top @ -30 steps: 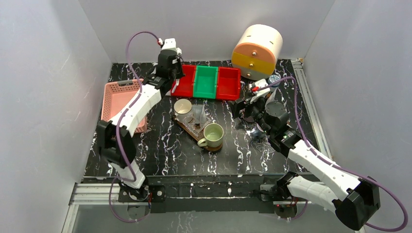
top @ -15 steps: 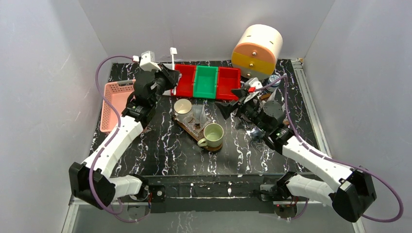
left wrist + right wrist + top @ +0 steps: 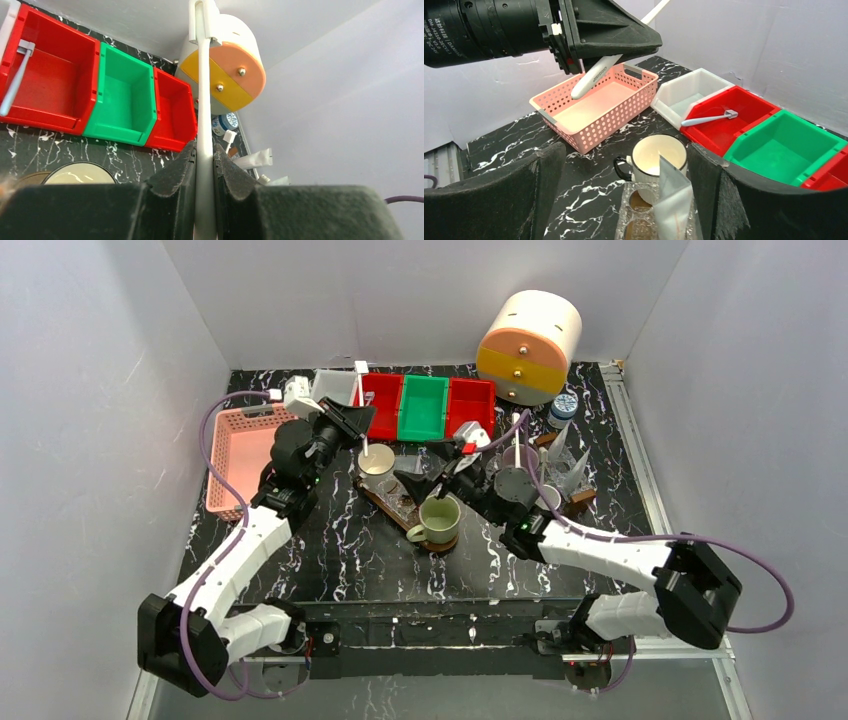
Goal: Prepare toiletry sets of a toothbrush and toothpaste on the tray
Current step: Pick up the toothbrush from the storage box.
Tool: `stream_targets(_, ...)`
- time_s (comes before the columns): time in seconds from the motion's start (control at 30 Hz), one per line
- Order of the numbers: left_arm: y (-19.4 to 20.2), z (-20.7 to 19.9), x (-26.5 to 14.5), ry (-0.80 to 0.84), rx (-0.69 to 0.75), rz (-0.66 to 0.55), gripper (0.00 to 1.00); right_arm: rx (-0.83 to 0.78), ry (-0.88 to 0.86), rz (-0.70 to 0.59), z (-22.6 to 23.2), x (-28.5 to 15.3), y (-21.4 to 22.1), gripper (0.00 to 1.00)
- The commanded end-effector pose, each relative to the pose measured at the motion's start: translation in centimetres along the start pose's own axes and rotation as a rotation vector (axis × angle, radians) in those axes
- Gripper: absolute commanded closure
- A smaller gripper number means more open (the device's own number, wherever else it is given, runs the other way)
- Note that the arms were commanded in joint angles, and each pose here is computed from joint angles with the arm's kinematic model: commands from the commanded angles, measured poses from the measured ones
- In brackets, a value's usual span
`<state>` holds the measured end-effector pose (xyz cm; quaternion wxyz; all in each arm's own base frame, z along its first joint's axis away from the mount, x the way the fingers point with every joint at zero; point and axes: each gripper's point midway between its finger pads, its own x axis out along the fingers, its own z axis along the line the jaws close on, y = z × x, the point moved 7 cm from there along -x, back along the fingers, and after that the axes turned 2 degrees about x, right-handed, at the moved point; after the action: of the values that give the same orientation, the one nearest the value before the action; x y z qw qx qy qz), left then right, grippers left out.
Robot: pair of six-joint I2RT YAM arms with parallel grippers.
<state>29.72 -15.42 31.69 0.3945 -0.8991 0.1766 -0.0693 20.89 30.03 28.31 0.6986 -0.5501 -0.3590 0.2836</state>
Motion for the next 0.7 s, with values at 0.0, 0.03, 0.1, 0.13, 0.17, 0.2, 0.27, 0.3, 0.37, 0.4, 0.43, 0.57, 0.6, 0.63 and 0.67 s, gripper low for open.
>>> stream_targets(0.0,-1.4,-1.1,-1.1,0.042,-0.072,-0.080,1.00,0.009,-0.003,-0.174,1.5,1.8,-2.8,0.02)
stream_targets(0.03,-1.2,-0.9,-1.2,0.043,-0.082,-0.081,1.00,0.009,-0.010,-0.174,1.9,2.1,-2.6,0.02)
stream_targets(0.1,-1.0,-0.9,-1.2,0.050,-0.102,-0.078,1.00,0.001,-0.015,-0.183,2.6,2.9,-2.5,0.02)
stream_targets(0.13,-0.9,-0.9,-1.3,0.056,-0.110,-0.077,1.00,-0.002,-0.017,-0.187,2.9,3.2,-2.3,0.02)
stream_targets(0.17,-0.9,-0.9,-1.3,0.058,-0.115,-0.077,1.00,-0.009,-0.016,-0.194,3.2,3.6,-2.2,0.02)
stream_targets(0.2,-0.8,-0.9,-1.3,0.060,-0.120,-0.078,1.00,-0.015,-0.016,-0.200,3.6,4.0,-2.2,0.02)
stream_targets(0.27,-0.7,-1.0,-1.5,0.063,-0.126,-0.076,1.00,-0.029,-0.004,-0.206,4.1,4.7,-2.1,0.02)
stream_targets(0.3,-0.8,-0.9,-1.5,0.061,-0.127,-0.079,1.00,-0.035,0.001,-0.210,4.2,5.0,-2.1,0.02)
stream_targets(0.37,-0.7,-0.9,-1.7,0.056,-0.129,-0.085,1.00,-0.061,0.015,-0.216,4.5,5.5,-2.0,0.03)
stream_targets(0.4,-0.7,-0.9,-1.8,0.055,-0.129,-0.088,1.00,-0.075,0.025,-0.220,4.6,5.7,-2.0,0.04)
stream_targets(0.43,-0.7,-0.8,-1.8,0.055,-0.133,-0.087,1.00,-0.088,0.035,-0.224,4.7,6.0,-2.0,0.04)
stream_targets(0.57,-0.4,-0.9,-1.9,0.062,-0.144,-0.089,1.00,-0.130,0.095,-0.214,4.7,7.0,-1.3,0.10)
stream_targets(0.6,-0.5,-1.0,-2.0,0.066,-0.147,-0.094,1.00,-0.141,0.108,-0.212,4.7,7.2,-1.2,0.12)
stream_targets(0.63,-0.5,-1.0,-2.1,0.069,-0.149,-0.100,1.00,-0.150,0.122,-0.209,4.7,7.4,-1.0,0.15)
stream_targets(0.67,-0.6,-1.1,-2.2,0.072,-0.150,-0.104,1.00,-0.157,0.131,-0.210,4.7,7.5,-1.0,0.17)
